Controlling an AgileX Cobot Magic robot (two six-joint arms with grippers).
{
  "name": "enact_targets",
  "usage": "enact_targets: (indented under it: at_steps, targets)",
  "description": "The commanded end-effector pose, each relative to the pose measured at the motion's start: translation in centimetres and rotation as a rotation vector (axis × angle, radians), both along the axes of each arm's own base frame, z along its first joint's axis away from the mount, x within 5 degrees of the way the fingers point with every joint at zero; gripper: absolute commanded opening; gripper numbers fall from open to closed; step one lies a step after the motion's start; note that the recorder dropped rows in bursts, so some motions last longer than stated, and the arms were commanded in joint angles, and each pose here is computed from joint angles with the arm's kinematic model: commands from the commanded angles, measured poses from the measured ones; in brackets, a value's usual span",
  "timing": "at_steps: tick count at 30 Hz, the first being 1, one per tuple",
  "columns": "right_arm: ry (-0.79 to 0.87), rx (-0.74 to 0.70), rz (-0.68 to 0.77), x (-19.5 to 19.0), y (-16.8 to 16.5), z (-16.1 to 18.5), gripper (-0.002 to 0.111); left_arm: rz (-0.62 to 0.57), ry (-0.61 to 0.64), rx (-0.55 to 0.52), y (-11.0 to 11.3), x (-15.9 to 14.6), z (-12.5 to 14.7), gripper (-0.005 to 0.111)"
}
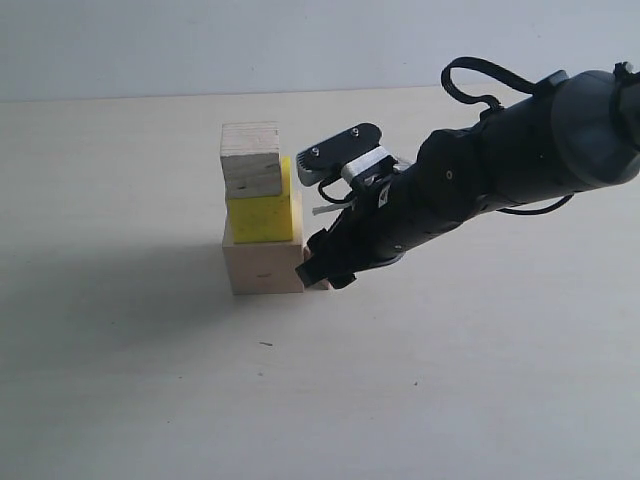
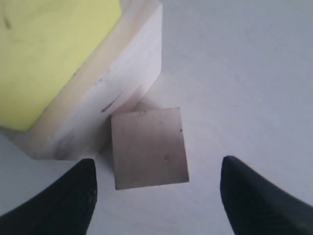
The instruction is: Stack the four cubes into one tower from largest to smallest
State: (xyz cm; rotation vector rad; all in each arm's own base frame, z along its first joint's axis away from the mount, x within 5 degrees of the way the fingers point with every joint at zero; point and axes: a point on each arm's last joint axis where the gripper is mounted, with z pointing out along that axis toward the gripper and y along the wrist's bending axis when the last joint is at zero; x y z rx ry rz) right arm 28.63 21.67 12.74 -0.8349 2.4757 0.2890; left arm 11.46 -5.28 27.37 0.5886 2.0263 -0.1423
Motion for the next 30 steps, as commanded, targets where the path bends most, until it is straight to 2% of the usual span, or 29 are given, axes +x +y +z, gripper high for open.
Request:
enact_targets:
  at_steps: [1, 21, 23, 30]
  targets:
    - [-0.013, 0.0, 0.003, 0.06, -0.12, 0.0, 0.068, 0.001, -0.017, 0.0, 0.03, 0.06, 0.12, 0.0]
    - [-0.001, -0.004, 0.003, -0.03, -0.15, -0.05, 0.067, 0.001, -0.017, 0.0, 0.03, 0.06, 0.12, 0.0]
    - [0.0, -0.005, 0.004, -0.04, -0.16, -0.06, 0.064, 0.001, -0.017, 0.0, 0.03, 0.06, 0.12, 0.0]
    - [0.007, -0.008, 0.005, -0.1, -0.17, -0.1, 0.041, 0.001, -0.017, 0.001, 0.04, 0.07, 0.12, 0.0]
